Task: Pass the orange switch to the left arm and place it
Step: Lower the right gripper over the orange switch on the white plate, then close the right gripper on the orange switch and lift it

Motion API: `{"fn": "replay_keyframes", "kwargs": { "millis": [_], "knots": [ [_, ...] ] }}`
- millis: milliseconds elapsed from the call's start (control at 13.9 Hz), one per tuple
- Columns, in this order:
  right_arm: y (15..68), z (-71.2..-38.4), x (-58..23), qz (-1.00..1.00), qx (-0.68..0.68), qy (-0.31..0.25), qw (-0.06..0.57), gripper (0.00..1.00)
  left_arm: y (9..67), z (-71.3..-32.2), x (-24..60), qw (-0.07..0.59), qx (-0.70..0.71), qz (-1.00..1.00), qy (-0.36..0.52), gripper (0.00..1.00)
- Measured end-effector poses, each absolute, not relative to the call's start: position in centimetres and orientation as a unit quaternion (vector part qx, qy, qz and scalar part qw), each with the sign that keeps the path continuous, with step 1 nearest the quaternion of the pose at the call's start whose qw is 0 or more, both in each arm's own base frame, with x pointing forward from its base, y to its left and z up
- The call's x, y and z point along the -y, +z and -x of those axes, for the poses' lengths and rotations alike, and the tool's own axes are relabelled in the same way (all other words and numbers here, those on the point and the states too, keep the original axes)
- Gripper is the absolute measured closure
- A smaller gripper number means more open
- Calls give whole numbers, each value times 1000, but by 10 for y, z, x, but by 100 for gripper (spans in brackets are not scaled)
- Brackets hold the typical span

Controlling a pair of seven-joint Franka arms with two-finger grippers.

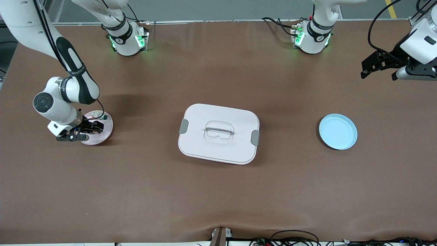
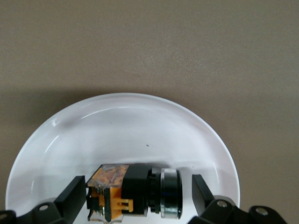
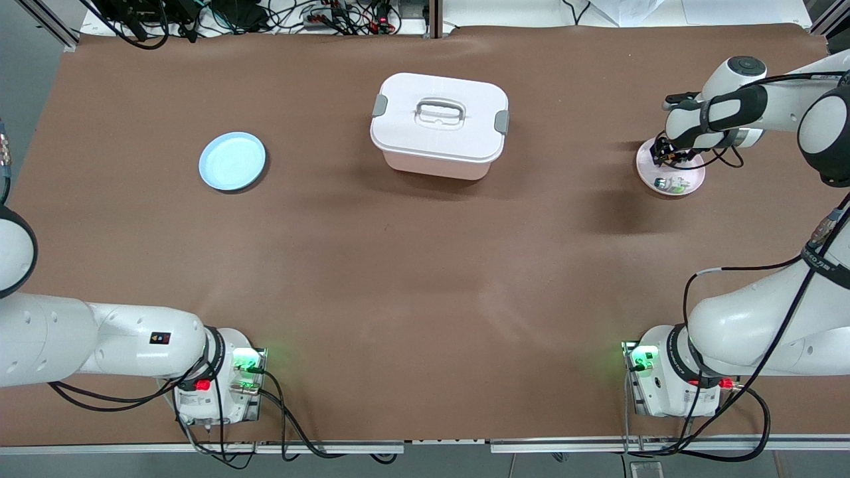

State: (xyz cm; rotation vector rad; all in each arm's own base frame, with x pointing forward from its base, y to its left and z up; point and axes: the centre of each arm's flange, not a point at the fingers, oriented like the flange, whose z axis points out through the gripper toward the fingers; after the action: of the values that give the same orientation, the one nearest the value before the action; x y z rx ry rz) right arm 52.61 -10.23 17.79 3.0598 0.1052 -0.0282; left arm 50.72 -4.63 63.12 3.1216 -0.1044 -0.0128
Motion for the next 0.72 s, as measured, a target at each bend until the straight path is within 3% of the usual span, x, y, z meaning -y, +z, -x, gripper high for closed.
{"fn": "replay_keyframes", "kwargs": {
  "millis": [717],
  "knots": [
    [178, -526, 103, -998, -41, -9, 40, 0, 631, -507, 46, 9, 33, -999, -4, 0]
  ]
}}
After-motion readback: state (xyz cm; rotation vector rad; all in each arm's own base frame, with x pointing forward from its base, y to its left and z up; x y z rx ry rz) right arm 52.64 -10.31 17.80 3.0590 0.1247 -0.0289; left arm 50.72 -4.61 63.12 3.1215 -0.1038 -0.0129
